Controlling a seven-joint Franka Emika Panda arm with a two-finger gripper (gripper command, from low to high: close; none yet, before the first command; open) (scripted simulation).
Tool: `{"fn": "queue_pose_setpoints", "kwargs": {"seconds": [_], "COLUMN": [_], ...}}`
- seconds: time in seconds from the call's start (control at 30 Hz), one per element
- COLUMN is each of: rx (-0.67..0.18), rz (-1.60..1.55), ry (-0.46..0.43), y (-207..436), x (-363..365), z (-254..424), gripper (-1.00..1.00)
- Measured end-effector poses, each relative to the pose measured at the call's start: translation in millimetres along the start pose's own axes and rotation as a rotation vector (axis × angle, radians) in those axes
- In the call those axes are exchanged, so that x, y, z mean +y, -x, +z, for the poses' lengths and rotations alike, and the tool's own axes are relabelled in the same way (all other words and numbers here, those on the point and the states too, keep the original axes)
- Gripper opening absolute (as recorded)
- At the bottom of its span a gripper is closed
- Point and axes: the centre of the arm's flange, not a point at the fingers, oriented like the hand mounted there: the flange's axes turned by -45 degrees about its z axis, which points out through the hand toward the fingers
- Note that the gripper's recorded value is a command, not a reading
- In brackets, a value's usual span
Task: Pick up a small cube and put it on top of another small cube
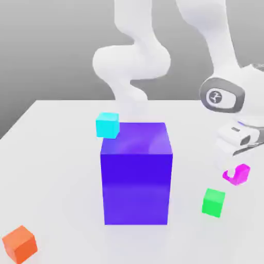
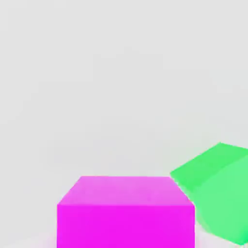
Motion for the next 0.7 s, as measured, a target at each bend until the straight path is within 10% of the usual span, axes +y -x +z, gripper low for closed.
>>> {"fn": "queue_pose_setpoints", "kwargs": {"seconds": [0.57,0.6,0.7], "rx": [0.032,0.032,0.032], "rz": [-0.143,-0.146,-0.146], "ry": [-0.041,-0.044,-0.044], "y": [5,6,6], "x": [64,62,62], "z": [19,28,28], "gripper": [-1.0,1.0,1.0]}}
